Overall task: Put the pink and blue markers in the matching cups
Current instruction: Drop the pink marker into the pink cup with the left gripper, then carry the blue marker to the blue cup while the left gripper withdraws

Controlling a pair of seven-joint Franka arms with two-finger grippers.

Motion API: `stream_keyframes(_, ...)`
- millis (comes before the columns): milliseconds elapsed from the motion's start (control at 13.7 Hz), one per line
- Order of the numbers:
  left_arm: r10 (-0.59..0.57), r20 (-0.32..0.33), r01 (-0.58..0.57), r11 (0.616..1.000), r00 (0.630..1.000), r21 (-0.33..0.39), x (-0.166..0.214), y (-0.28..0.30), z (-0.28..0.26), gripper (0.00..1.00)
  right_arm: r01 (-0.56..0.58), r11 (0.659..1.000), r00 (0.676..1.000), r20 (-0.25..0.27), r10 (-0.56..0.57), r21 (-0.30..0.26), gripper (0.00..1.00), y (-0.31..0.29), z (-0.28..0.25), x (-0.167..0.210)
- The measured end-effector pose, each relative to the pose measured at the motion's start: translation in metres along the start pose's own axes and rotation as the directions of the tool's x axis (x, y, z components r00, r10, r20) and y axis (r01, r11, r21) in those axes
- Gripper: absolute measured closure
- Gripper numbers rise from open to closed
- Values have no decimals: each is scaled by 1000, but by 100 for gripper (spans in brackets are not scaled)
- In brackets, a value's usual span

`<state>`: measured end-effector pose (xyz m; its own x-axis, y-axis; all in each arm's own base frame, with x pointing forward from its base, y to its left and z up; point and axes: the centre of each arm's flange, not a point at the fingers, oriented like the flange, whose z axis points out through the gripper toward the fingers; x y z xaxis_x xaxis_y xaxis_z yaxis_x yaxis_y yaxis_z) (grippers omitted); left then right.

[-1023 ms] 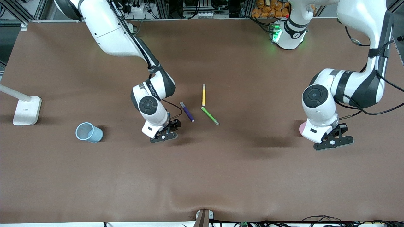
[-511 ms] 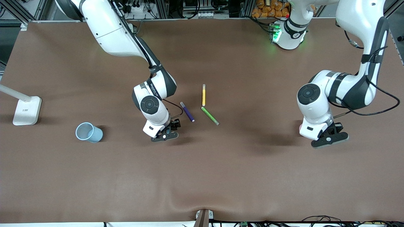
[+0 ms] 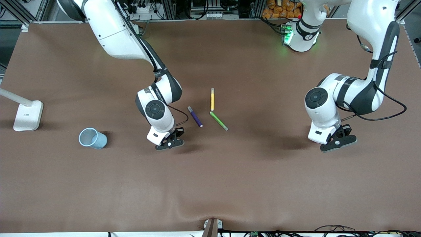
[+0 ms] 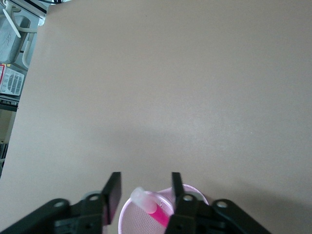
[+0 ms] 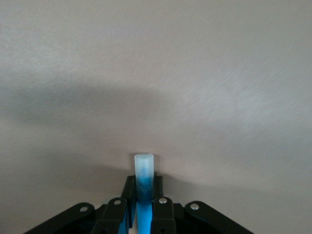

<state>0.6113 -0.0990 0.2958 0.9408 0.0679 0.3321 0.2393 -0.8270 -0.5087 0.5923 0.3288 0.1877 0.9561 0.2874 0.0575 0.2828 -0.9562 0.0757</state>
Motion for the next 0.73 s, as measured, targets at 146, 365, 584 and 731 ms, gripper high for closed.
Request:
stream_keyframes(146, -11, -19, 10, 1000, 1000, -10, 8, -1, -9, 24, 51, 998, 998, -37, -53, -47, 84, 6, -10, 8)
stream_keyframes(365, -40, -47, 37, 998, 998, -59, 19, 5, -41, 0, 126, 990, 986, -103, -132, -63, 84, 38, -54, 28)
stream_keyframes(584, -33, -27, 29, 990, 999, -136, 28, 6, -73, 0, 199, 976, 966, -149, -210, -85, 84, 94, -107, 41)
stream_keyframes(731, -22, 3, 22, 980, 1000, -197, 37, -4, -90, 0, 250, 965, 950, -170, -260, -82, 84, 127, -132, 45)
